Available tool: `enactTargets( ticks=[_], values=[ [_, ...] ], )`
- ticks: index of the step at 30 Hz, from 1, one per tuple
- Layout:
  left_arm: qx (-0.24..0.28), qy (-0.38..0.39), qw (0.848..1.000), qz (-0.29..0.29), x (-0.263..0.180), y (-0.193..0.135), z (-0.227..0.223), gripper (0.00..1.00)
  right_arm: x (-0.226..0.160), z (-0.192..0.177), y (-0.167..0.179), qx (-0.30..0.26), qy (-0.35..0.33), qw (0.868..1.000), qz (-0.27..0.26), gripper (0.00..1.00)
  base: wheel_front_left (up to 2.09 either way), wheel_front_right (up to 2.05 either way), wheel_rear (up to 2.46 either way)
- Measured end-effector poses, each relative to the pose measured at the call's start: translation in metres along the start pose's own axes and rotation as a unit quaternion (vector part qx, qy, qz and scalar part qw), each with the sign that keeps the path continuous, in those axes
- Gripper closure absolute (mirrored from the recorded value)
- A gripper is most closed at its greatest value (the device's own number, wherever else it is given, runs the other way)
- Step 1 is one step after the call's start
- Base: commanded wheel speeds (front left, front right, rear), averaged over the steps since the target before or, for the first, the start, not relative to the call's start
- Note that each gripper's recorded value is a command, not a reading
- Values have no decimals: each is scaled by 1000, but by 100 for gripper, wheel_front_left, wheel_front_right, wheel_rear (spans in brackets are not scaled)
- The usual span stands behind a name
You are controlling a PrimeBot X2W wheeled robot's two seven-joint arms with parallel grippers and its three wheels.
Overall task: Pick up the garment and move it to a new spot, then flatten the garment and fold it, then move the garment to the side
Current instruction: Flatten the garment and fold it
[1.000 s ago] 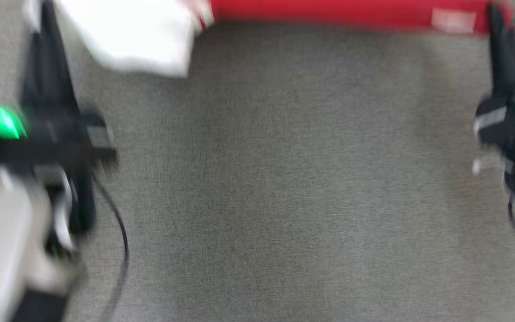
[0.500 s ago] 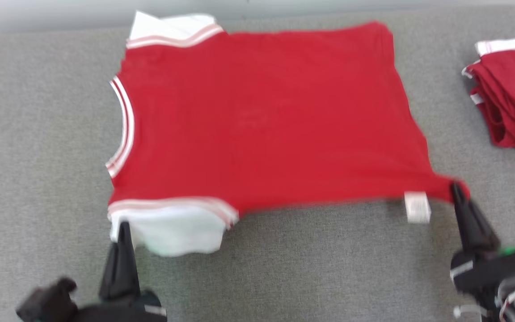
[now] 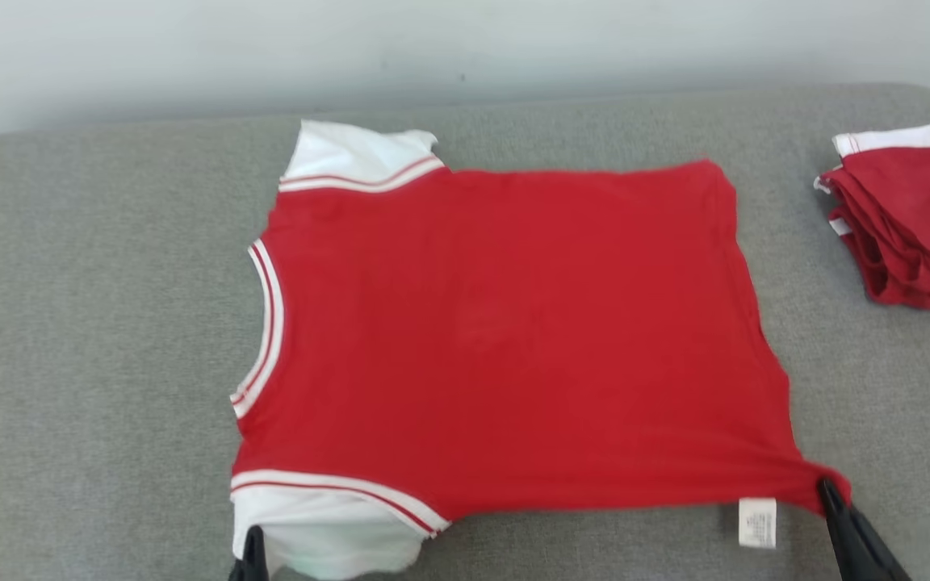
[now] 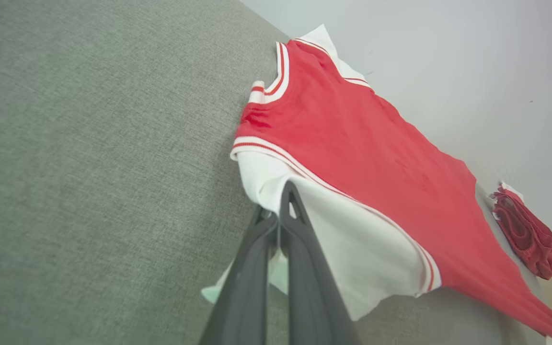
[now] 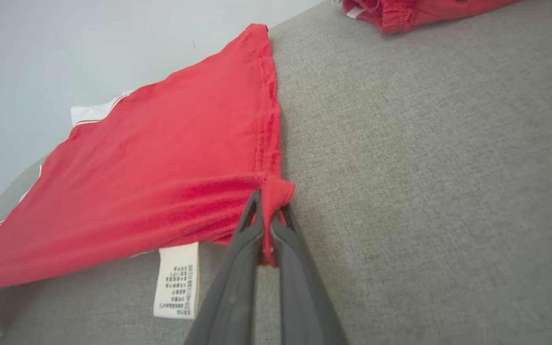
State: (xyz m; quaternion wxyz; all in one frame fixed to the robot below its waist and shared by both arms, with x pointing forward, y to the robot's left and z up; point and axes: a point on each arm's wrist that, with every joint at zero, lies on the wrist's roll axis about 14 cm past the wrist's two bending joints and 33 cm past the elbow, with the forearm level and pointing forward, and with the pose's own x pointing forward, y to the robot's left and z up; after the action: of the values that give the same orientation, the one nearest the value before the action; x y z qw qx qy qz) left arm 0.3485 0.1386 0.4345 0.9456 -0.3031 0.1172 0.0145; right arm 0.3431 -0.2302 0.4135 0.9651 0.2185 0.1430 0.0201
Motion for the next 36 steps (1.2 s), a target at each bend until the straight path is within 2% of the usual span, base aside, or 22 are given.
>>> enactTargets(
  ticks=[7, 11, 19, 24, 30, 36],
  values=[
    [-4, 3, 1000, 8, -18, 4, -4, 100, -18, -13, -1, 7, 11, 1000, -10, 100, 0, 0, 0],
    [-4, 0, 1000, -14, -16, -7, 0, 100, -16, -5, 9, 14, -1, 1000, 1, 100, 0, 0, 0],
    [6, -3, 997, -80, 15, -40, 18, 100, 6, 19, 21, 29, -23, 999, 19, 100, 0, 0, 0],
    [8, 8, 995, -95, 41, -46, 23, 100, 26, 25, 23, 26, -12, 999, 22, 100, 0, 0, 0],
    [2, 20, 996, -89, 81, -43, 28, 100, 57, 34, 19, 21, 0, 1000, 17, 100, 0, 0, 0],
    [19, 30, 996, -79, 113, -34, 22, 100, 83, 37, 15, 14, 6, 1000, 6, 100, 0, 0, 0]
  ],
)
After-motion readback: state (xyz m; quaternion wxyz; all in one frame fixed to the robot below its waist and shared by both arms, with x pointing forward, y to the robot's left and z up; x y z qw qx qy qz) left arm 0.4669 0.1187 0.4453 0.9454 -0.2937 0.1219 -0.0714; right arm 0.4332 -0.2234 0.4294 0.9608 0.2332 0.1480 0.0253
